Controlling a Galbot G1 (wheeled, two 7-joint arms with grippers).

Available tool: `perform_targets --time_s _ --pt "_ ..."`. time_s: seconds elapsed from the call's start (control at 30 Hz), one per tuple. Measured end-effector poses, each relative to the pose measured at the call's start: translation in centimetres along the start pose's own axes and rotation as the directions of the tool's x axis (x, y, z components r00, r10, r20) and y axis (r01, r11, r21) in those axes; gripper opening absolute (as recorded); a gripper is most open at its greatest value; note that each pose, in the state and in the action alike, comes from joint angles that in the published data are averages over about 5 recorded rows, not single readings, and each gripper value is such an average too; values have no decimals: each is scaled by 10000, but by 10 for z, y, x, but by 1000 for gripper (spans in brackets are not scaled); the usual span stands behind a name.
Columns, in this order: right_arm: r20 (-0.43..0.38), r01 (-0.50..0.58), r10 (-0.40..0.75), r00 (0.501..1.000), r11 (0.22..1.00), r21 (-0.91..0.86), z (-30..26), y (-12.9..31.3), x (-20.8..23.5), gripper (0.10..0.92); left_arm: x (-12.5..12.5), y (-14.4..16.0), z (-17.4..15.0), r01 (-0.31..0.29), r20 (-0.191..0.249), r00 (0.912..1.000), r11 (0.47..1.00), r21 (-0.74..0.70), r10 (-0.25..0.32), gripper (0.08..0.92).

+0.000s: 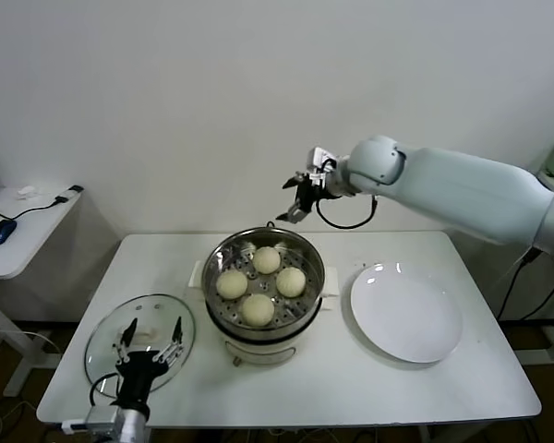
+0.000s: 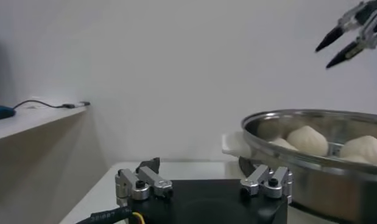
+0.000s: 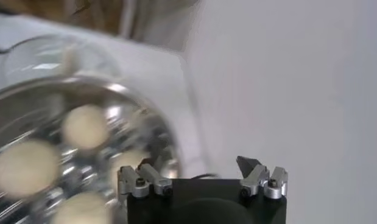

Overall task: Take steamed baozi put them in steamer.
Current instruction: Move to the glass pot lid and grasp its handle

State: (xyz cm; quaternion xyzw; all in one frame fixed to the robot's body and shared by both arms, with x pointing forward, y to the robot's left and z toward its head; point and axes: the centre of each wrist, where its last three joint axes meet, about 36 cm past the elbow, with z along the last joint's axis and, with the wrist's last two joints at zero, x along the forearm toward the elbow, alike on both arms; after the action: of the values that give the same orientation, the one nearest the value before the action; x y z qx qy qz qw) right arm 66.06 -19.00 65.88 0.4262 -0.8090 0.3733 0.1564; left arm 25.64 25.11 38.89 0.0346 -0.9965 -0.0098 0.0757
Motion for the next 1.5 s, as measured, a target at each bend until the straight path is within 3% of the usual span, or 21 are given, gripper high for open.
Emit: perform_targets --time_s 0.2,0.43,0.73,1.1,1.3,1.5 --pt "728 -2185 2320 9700 9630 -1580 50 10 24 823 -7 12 -3 161 51 9999 9999 -29 -161 823" --pt "1057 -3804 4336 8949 8649 -3274 121 43 49 823 -14 27 -3 299 41 9995 9994 -179 -299 823" --pt "954 -4566 5764 8116 7277 -5118 207 121 61 823 -21 34 3 326 -47 9994 9979 -553 -329 823" --pt "309 -5048 6916 7216 5561 -6602 300 254 60 823 -30 49 24 578 271 9982 9764 -2083 -533 823" --pt "-219 -5217 7242 6892 4751 -7086 326 324 61 823 -34 65 43 1337 890 9902 9115 -3890 -1073 823" --pt "-764 -5484 7408 6673 4194 -7234 338 367 63 823 -32 85 64 2176 1737 9752 7352 -6419 -1370 823"
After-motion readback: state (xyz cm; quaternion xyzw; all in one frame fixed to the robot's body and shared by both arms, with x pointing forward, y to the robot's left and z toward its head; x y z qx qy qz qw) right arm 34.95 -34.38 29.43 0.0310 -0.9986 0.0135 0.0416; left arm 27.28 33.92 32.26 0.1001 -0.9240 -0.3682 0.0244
